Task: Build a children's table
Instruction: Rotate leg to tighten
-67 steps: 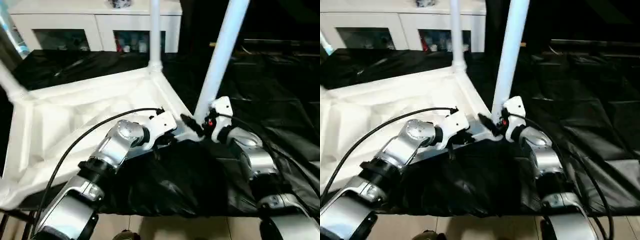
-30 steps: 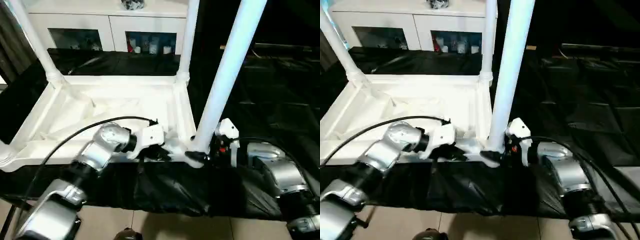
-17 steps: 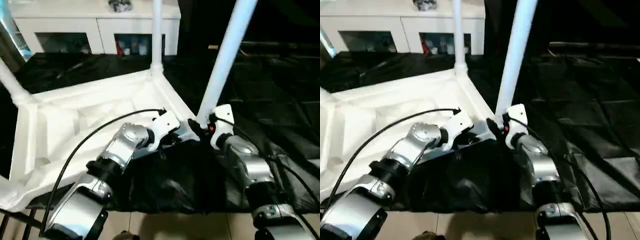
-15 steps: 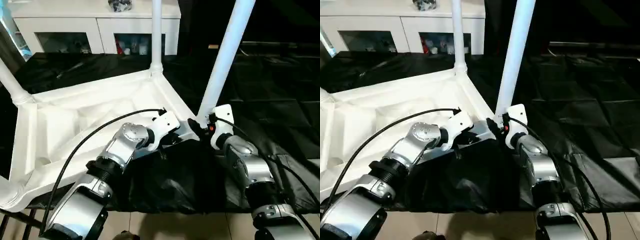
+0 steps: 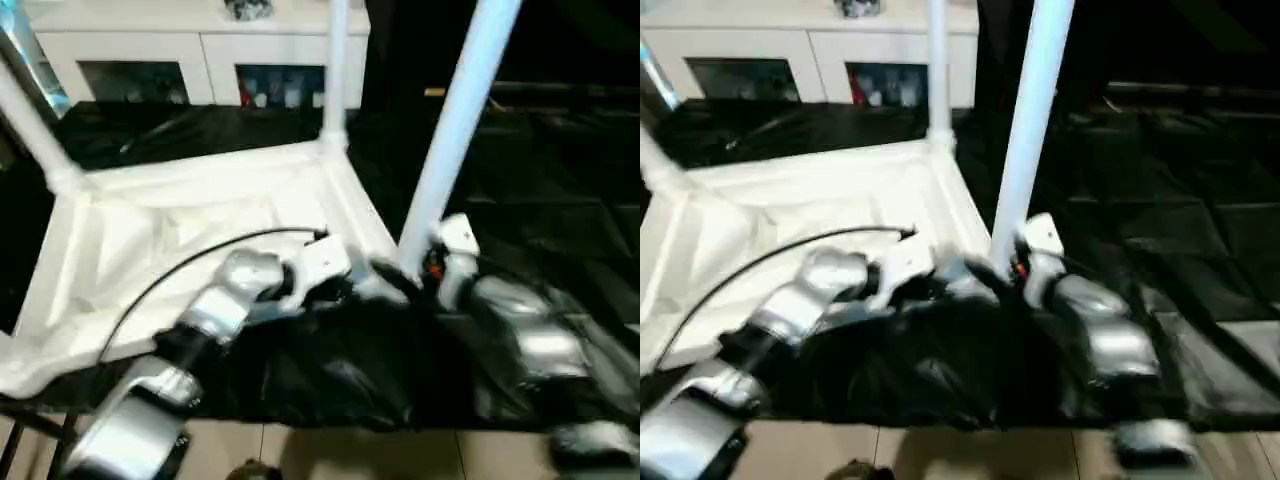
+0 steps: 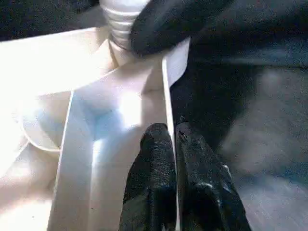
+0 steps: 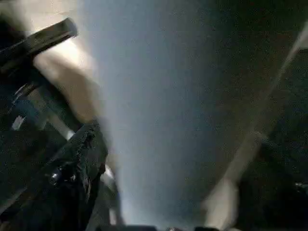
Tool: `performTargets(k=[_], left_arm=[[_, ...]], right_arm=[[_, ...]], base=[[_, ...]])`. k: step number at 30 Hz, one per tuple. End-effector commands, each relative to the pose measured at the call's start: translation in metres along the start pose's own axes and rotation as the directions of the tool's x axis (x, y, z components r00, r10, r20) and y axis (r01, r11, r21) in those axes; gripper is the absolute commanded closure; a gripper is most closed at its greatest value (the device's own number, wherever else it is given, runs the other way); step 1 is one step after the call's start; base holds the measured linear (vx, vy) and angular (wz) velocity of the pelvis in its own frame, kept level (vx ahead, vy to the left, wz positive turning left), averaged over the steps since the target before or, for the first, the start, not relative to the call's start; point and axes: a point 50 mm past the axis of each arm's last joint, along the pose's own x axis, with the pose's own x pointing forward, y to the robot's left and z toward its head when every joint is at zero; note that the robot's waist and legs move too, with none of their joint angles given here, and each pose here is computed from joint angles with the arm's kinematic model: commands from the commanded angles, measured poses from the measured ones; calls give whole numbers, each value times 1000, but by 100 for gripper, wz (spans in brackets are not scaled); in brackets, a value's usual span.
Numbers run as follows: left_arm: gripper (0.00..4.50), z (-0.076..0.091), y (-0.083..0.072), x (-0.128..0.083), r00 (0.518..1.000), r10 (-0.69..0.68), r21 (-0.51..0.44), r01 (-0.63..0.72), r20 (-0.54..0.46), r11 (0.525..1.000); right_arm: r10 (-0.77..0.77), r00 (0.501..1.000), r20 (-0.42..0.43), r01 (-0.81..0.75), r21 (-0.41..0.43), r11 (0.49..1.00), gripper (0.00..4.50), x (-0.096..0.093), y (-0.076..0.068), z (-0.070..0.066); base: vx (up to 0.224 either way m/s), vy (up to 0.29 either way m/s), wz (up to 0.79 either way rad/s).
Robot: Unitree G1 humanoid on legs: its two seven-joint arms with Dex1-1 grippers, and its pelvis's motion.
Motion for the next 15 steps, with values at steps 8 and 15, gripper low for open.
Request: performTargets(k=[8, 15], left_arm=[[450, 4, -9, -11, 984, -176, 91, 176, -3, 980], [450, 1, -8, -14, 982, -188, 101, 189, -24, 977]], right_arm=[[319, 943, -98, -322, -22, 946, 103, -7, 21, 2], [358, 924, -134, -365, -36, 930, 157, -6, 26, 0]], base=[[0, 0, 0], [0, 0, 0]])
